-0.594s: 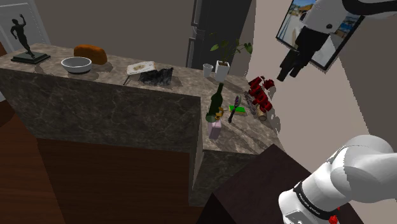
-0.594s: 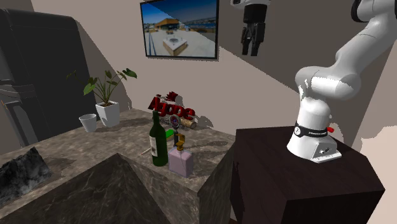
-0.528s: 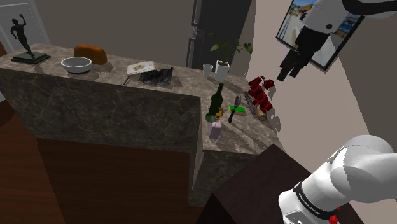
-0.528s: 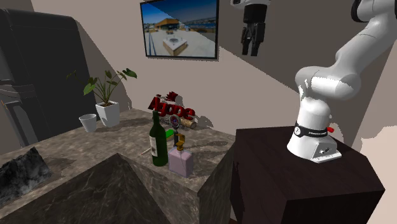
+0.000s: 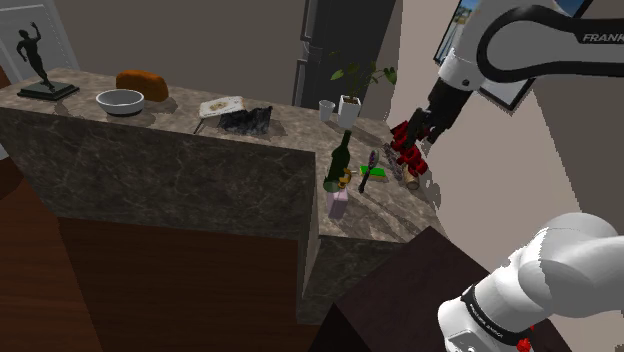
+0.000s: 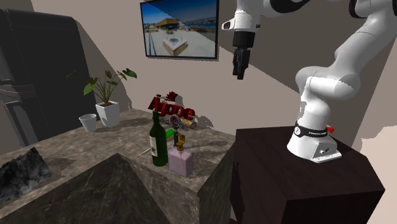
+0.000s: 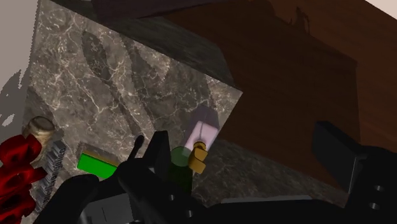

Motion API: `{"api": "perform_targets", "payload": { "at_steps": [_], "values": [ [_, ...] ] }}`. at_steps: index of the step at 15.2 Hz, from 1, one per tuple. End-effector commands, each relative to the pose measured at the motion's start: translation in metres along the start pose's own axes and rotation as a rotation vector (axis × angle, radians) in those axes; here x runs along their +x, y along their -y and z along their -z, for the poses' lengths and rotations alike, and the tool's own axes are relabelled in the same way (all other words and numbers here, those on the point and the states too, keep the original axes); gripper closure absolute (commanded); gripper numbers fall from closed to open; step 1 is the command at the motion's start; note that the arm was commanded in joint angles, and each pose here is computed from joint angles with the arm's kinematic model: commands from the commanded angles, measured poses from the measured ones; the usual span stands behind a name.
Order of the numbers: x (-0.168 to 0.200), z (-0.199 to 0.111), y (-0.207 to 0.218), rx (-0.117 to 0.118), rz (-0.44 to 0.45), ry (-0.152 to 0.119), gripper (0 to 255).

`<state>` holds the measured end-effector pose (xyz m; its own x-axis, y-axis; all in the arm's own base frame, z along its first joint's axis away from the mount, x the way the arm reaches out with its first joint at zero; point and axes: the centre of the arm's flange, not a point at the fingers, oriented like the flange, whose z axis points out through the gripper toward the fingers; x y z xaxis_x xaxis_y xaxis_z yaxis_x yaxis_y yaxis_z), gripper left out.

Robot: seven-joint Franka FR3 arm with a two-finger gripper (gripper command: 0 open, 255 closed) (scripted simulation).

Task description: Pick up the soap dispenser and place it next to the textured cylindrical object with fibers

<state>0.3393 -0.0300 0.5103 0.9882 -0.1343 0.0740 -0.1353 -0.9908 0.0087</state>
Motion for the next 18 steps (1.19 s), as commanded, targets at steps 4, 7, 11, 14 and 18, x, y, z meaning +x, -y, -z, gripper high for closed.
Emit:
{"api": "perform_targets", "payload": {
  "at_steps": [4,7,11,14,18],
  "values": [
    [0.021,-0.063,0.003,-0.010,-0.078,-0.029,0],
    [0.034,-0.099,0.005,-0.016,-0.124,-0.045,0],
    [0.054,-0.147,0.006,-0.024,-0.185,-0.066,0],
    [0.069,-0.183,0.005,-0.030,-0.231,-0.081,0],
    [0.090,-0.231,0.004,-0.038,-0.292,-0.102,0]
  ]
}}
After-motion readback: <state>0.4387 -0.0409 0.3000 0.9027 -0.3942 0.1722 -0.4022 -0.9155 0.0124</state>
